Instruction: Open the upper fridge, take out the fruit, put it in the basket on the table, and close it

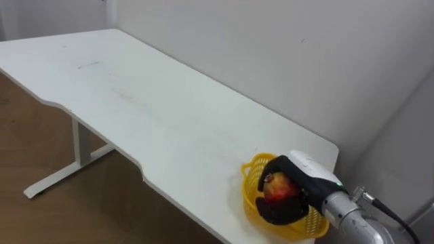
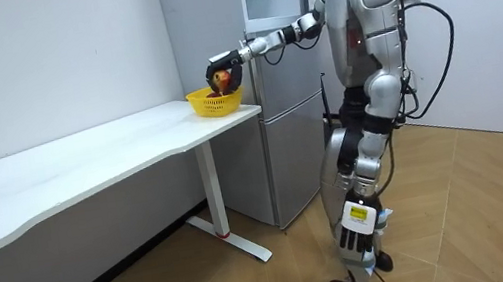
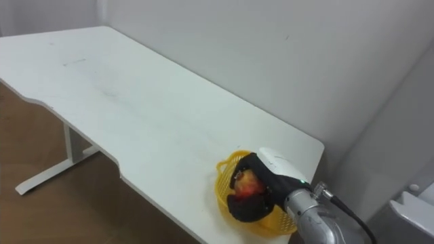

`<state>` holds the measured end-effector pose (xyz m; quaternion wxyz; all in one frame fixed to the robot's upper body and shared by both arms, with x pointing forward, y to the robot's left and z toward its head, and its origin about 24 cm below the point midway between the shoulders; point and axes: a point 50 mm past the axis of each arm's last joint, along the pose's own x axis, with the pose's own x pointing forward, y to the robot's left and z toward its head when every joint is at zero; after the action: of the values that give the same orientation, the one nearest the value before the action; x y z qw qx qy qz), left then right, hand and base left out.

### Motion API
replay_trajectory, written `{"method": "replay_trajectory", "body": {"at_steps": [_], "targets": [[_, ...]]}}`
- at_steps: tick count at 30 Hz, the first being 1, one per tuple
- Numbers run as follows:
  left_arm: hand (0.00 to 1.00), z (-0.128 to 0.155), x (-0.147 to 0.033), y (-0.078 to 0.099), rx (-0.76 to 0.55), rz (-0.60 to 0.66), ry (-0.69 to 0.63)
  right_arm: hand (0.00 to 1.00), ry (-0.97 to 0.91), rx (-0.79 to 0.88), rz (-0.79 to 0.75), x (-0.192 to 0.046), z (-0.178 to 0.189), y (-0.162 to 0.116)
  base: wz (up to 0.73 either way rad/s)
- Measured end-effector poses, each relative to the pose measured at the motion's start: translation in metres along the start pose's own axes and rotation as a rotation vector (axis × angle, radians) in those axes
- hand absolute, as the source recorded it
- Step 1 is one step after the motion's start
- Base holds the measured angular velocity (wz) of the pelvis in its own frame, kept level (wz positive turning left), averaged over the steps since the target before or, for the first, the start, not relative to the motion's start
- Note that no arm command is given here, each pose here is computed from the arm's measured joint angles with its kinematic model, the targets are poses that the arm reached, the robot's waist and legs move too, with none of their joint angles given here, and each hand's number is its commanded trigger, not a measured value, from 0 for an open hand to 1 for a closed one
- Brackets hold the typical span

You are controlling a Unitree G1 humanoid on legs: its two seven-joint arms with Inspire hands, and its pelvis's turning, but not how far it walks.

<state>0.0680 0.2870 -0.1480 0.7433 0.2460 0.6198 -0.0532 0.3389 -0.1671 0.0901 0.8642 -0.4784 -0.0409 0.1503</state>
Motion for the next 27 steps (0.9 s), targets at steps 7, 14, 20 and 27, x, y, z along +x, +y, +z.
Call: {"method": "replay_trajectory", "body": {"at_steps": [7, 14, 20, 27], "targets": [[0.0, -0.0002, -0.0001, -0.0009, 0.012, -0.016, 0.001, 0.0, -0.007, -0.003, -0.003, 0.0005, 0.0013, -0.0011, 0.0], [0.0, 0.0027, 0.0002, 0.0, 0.018, -0.016, -0.004, 0.0, 0.003, 0.01, -0.011, -0.0014, -0.0029, -0.0062, 0.0], [0.0, 0.0024, 0.0001, 0.0006, 0.018, -0.01, -0.002, 0.0, 0.011, 0.056, -0.019, -0.0028, -0.0061, -0.0102, -0.03], [0.0, 0.0014, 0.0003, -0.0002, 0.015, -0.009, 0.011, 0.0, 0.011, 0.079, -0.02, -0.0028, -0.0061, -0.0102, 0.0]]}}
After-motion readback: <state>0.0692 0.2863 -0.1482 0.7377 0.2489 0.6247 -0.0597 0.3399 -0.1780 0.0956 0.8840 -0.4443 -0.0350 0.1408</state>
